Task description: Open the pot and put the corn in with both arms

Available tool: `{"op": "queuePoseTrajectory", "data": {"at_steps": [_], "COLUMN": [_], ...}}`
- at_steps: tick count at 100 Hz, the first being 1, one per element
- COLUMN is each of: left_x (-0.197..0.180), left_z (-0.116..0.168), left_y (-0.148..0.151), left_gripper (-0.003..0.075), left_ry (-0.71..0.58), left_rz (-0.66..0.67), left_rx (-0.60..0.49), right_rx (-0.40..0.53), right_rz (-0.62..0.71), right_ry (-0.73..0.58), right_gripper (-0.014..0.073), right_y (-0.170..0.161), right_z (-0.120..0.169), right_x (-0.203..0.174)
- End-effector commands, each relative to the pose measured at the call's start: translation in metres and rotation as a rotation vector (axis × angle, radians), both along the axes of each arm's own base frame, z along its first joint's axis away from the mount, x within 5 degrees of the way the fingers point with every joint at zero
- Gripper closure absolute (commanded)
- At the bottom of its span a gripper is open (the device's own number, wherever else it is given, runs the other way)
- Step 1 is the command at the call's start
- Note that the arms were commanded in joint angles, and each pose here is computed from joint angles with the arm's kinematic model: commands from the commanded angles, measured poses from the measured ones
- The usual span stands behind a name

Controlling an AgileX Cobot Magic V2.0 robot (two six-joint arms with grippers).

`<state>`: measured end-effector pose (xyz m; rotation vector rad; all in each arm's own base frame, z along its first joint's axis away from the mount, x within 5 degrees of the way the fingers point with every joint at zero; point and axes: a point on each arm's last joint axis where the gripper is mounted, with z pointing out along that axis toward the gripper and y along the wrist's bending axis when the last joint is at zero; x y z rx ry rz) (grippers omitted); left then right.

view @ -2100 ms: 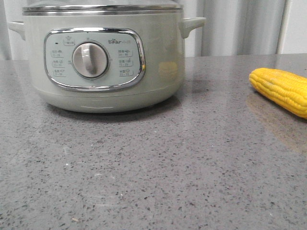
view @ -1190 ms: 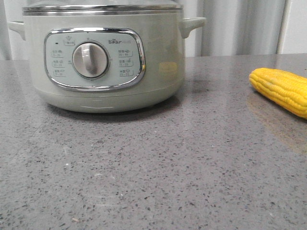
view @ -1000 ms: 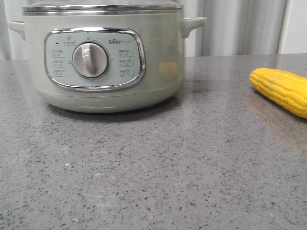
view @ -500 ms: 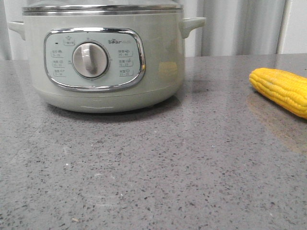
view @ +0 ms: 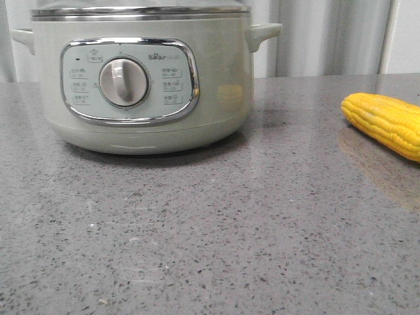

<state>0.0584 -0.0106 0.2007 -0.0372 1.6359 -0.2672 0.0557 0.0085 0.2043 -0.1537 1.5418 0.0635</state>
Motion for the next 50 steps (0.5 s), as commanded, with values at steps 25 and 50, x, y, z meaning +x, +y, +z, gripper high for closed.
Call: {"op": "queuePoseTrajectory", "data": {"at_steps": [25,50], "left_x": [0.002,0.0], "left_z": [0.01,0.031], "left_y": [0.007,0.01], "left_gripper": [0.0741,0.0741], "left_ry": [-0.081,-0.159], "left_rz": [0.077,0.092], "left_rx": [-0.339,-0.39], "right_rx": [0.382,0.466], "right_rz": [-0.069,0.029], "right_ry": [-0.143,-0.178], "right_gripper": [0.0669,0.0669], "right_y": [-0.01,-0.004], "right_z": [0.014,0.06], "right_x": [-0.002,-0.013]}}
